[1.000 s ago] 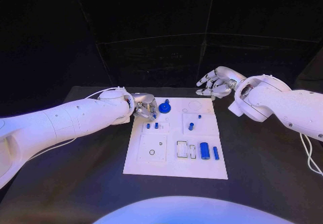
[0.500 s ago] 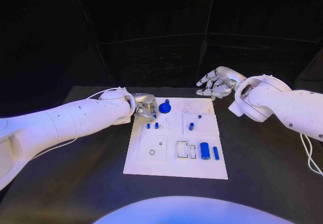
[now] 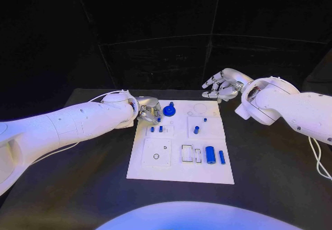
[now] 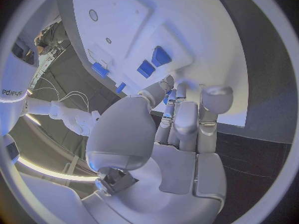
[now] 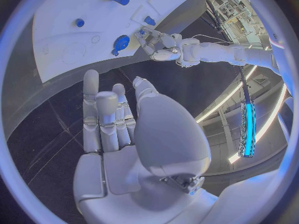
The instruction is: Assemble the parts on the task board
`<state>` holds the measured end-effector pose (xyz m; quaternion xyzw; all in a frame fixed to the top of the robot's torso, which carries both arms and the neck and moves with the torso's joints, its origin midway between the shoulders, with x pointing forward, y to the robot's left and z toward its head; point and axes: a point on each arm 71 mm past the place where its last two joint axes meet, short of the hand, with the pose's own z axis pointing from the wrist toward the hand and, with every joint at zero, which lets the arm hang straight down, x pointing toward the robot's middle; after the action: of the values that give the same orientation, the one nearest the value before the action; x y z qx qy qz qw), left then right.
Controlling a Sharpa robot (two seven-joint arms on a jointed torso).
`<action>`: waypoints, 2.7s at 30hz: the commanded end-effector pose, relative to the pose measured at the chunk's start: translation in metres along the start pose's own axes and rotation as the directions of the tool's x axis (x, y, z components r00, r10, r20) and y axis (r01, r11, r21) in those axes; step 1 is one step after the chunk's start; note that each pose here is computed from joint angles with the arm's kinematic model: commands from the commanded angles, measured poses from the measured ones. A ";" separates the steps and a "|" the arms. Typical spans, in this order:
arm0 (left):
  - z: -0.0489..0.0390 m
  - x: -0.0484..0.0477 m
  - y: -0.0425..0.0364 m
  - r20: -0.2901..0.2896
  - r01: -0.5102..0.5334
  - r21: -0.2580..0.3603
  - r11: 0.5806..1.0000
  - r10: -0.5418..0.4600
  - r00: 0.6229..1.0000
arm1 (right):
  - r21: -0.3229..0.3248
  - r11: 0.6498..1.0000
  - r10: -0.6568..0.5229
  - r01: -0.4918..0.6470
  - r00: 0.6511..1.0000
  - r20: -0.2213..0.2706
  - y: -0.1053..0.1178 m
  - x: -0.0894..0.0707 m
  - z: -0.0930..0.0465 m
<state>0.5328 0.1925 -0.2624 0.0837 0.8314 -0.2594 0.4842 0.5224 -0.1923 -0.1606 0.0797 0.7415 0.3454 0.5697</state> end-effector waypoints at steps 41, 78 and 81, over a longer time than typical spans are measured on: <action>-0.0542 -0.0537 0.0127 0.085 0.776 0.529 0.343 -0.931 0.354 | -0.117 0.845 -0.534 0.522 0.839 -0.105 -0.033 0.057 -0.006; -0.0569 -0.0520 0.0052 0.069 0.787 0.545 0.289 -0.951 0.301 | -0.126 0.797 -0.603 0.590 0.771 -0.205 -0.031 0.089 0.005; -0.0568 -0.0519 0.0051 0.069 0.787 0.545 0.290 -0.950 0.303 | -0.125 0.792 -0.609 0.597 0.766 -0.205 -0.031 0.090 0.006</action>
<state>0.5184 0.2328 -0.2004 -0.3505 0.5551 -0.6544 0.3752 0.5065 -0.1667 -0.2472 -0.2062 0.7743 0.1883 0.5678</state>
